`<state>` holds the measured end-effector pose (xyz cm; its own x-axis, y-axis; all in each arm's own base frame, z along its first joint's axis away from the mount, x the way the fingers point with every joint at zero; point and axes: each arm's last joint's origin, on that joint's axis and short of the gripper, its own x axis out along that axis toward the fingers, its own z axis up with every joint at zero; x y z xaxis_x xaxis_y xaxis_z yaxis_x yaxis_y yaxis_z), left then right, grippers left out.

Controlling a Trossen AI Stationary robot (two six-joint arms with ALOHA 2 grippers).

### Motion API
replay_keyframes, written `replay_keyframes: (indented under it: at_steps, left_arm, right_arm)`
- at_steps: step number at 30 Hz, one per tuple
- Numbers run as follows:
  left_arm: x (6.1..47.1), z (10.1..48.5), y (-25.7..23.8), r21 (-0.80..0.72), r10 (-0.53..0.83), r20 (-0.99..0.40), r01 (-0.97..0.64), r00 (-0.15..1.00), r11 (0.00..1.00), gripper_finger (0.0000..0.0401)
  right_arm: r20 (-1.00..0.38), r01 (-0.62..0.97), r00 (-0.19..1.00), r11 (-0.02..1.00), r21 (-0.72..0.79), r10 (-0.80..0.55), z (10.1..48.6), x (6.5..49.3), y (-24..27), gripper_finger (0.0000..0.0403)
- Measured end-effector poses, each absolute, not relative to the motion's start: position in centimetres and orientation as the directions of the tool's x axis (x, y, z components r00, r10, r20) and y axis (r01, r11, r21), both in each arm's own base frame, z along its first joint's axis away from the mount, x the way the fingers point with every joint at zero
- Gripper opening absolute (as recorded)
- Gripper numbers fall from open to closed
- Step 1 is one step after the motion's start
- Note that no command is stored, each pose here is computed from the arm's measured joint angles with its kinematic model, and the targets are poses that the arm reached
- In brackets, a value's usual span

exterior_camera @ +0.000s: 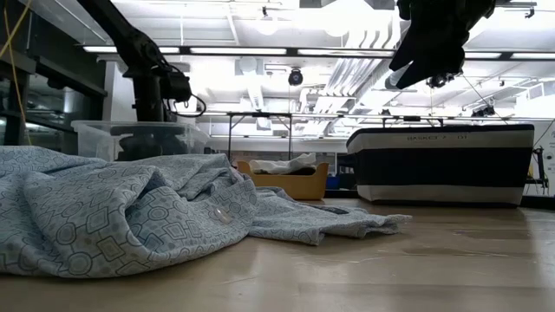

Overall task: Pick & Place Cloths
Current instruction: Put the black underwear into the transparent bin

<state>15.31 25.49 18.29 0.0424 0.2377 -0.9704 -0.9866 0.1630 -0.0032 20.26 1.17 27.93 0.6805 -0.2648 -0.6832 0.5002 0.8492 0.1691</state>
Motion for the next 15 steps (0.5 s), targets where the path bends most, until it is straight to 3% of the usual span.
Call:
replay_keyframes:
  at_steps: [12,15]
  left_arm:
    - [15.41,18.07,25.62,-0.008,0.236,-0.971,-0.986,0.048,0.168,0.0007]
    - [15.46,18.14,25.64,-0.012,0.232,-0.971,-0.982,0.056,0.186,0.0032]
  right_arm:
    - [-0.683,0.500,0.681,0.850,0.169,-0.265,27.94,20.26,1.17,0.0289]
    - [-0.683,0.500,0.681,0.850,0.169,-0.265,27.93,20.26,1.17,0.0289]
